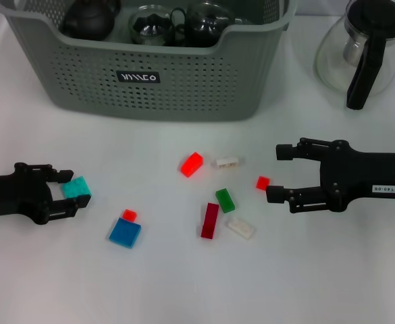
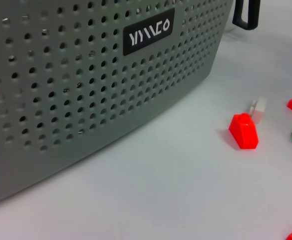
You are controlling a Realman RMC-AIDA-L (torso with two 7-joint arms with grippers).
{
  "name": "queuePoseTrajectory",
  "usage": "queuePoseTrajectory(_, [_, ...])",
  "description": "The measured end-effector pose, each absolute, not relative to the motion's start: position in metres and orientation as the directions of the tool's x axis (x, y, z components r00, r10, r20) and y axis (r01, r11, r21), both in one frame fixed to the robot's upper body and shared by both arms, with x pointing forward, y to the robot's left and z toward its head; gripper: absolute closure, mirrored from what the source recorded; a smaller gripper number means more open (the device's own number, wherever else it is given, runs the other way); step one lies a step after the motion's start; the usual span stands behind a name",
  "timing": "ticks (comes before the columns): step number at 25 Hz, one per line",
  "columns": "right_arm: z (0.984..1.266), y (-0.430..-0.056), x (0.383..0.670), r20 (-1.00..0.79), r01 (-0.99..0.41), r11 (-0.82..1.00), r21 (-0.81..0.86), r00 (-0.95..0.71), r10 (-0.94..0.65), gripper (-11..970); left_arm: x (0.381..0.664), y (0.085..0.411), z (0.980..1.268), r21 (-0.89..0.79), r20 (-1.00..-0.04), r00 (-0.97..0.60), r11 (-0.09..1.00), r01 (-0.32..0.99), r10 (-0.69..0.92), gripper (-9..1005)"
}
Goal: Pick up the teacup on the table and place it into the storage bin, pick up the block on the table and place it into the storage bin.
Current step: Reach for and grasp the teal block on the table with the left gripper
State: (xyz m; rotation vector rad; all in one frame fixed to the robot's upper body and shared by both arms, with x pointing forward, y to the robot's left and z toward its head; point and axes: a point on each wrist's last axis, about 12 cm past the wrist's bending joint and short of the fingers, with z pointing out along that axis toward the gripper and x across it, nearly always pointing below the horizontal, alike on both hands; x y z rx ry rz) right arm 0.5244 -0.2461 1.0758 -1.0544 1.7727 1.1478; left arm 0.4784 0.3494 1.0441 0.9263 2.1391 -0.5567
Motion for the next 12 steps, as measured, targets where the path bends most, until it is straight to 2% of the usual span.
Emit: queuePoseTrajectory(12, [1.0756,-0.2455,0.5242,-0.902,-0.918,0.252,0.307,-0.365,-0.232,4,0.4783,0.3507,1.0434,-0.035,-0.769,-0.422,0.628,0.778,0.479,397])
